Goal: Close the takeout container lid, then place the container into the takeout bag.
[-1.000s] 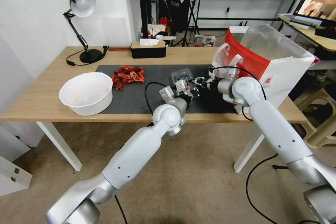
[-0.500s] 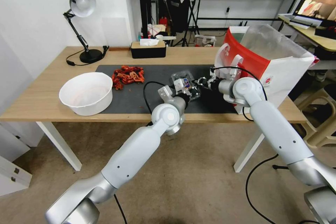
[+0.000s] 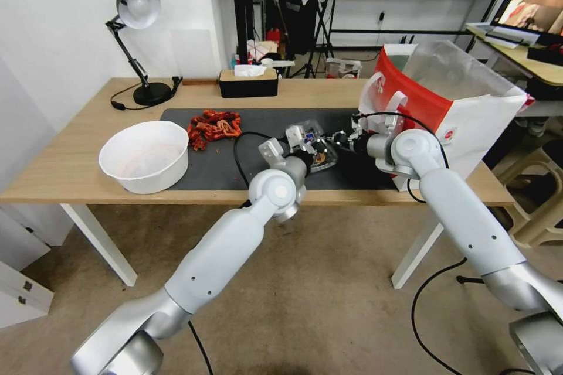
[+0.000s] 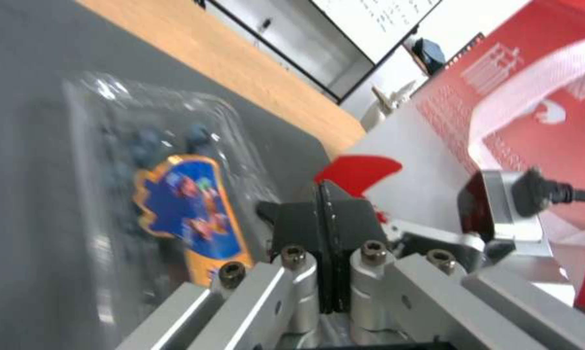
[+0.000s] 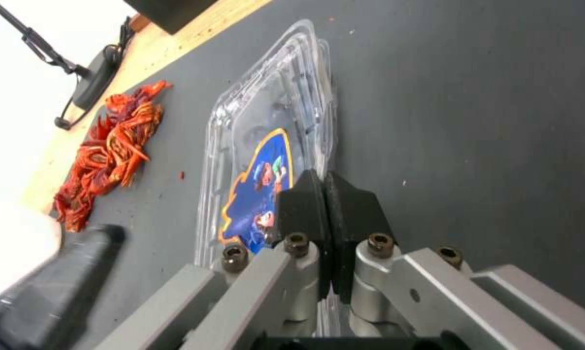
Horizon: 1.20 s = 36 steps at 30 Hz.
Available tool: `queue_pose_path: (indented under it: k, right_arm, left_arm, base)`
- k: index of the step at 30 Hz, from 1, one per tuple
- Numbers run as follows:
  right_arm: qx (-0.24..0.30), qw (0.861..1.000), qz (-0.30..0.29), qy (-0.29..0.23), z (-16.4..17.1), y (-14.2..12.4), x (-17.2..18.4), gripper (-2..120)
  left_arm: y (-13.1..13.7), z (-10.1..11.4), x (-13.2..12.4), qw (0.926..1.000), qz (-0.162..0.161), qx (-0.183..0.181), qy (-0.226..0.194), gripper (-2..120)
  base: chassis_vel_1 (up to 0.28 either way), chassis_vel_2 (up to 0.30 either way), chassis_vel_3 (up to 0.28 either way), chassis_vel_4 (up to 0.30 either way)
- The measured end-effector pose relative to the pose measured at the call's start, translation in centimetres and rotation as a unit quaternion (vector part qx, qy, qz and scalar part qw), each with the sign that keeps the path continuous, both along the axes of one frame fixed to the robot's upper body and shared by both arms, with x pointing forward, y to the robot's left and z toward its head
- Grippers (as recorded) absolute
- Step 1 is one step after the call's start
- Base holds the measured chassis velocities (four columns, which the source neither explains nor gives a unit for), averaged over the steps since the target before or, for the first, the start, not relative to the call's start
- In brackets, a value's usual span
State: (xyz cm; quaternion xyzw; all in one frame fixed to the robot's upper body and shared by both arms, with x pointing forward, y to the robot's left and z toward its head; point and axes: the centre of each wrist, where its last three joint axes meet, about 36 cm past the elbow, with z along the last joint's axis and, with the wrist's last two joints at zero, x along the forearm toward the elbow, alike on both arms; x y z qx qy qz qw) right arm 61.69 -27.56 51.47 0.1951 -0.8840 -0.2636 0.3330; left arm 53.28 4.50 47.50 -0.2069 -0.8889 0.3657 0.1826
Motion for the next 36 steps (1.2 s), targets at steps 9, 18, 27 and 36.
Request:
queue_pose_path:
  k: [9, 18, 27, 36]
  right_arm:
    - [0.002, 1.000, -0.002, -0.004, 0.4, -0.1, 0.1, 0]
    - [0.004, 1.000, 0.003, -0.011, 1.4, 0.6, 0.2, 0]
    - [0.016, 0.999, 0.019, -0.036, 2.9, 1.0, 0.1, 0]
    - [0.016, 0.994, 0.040, -0.101, 6.2, 1.8, -0.2, 0]
  left_arm:
    - [3.1, 0.3, -0.5, 0.9996, 0.017, 0.011, -0.018, 0]
    - [6.7, -1.2, -4.2, 0.9962, 0.034, 0.056, -0.057, 0]
    - [11.3, -2.4, -9.7, 0.9887, 0.055, 0.098, -0.099, 31]
    - [14.4, -5.4, -17.3, 0.9763, 0.090, 0.158, -0.118, 66]
  base:
    - [0.000, 0.000, 0.000, 0.000]
    - [0.000, 0.000, 0.000, 0.000]
    - [0.000, 0.000, 0.000, 0.000]
    - [0.000, 0.000, 0.000, 0.000]
